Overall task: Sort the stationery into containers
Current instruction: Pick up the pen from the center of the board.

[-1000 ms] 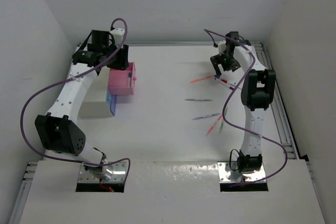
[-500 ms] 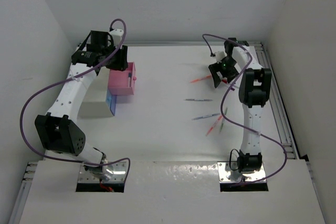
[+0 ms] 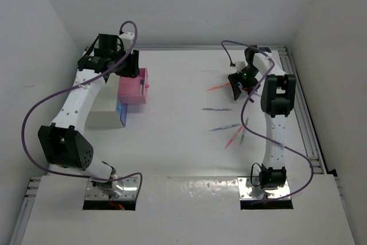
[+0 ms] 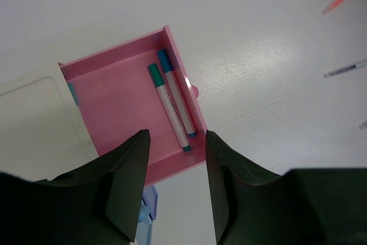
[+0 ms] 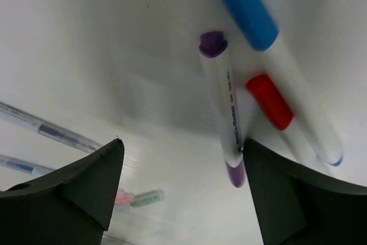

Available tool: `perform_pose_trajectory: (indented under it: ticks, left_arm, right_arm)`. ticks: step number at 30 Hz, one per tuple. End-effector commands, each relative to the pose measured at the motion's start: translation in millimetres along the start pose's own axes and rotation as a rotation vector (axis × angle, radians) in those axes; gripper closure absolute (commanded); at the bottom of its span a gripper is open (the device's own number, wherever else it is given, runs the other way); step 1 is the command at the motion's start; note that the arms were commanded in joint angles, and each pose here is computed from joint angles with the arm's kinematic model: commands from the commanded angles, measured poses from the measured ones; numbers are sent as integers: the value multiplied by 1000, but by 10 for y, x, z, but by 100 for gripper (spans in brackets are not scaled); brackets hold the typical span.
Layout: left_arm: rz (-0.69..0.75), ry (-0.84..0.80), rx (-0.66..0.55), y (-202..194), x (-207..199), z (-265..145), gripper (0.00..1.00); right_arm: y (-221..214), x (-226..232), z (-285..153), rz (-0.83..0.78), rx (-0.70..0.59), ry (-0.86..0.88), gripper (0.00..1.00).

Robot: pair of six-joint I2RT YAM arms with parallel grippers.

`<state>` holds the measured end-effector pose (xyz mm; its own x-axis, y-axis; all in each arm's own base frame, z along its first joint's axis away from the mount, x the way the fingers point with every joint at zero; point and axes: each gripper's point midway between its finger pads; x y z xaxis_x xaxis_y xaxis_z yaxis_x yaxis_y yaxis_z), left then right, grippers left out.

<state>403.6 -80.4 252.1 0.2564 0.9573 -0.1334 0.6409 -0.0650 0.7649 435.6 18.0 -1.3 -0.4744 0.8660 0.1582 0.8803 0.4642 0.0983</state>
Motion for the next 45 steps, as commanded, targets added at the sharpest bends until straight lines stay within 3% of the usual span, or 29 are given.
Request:
perform_pose_trajectory:
  ticks: [1,7,11,20,33,37,41,45]
  left_arm:
    - [-11,-12,-25,67,3,-32,51]
    - [-13,2,-21,53,41,-52,51]
    - [-13,9,-17,35,61,-81,51]
    - [-23,15,-13,-33,93,-121,51]
    - [-21,-10,-6,-77,74,-89,50]
    - [62,-86,-24,-47,-19,-135,50]
    - [106,-142,-59,-28,-93,-235,48]
    - [167,-217,-117,-92,-222,-264,48]
  right_arm:
    - [-199,167,22,26,61,53,18]
    - [-313,413,154,42,75,104,31]
    - [-177,438,139,29,-21,-7,43]
    - [-265,103,202,143,-46,-228,64]
    - [-125,-1,276,237,-91,-222,68]
    - [-131,21,335,210,-79,-200,81]
    - [-156,3,329,170,-80,-202,99]
    - [-122,159,218,122,-122,-135,100]
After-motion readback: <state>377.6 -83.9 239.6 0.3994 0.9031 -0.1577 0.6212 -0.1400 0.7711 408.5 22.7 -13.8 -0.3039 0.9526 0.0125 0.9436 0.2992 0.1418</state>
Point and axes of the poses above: each gripper's point midway between its finger pads, its own z axis out along the fingers, its own x axis along the line the jaws close on, y = z × x, and after that the axes turned 5 degrees about -z, right-handed
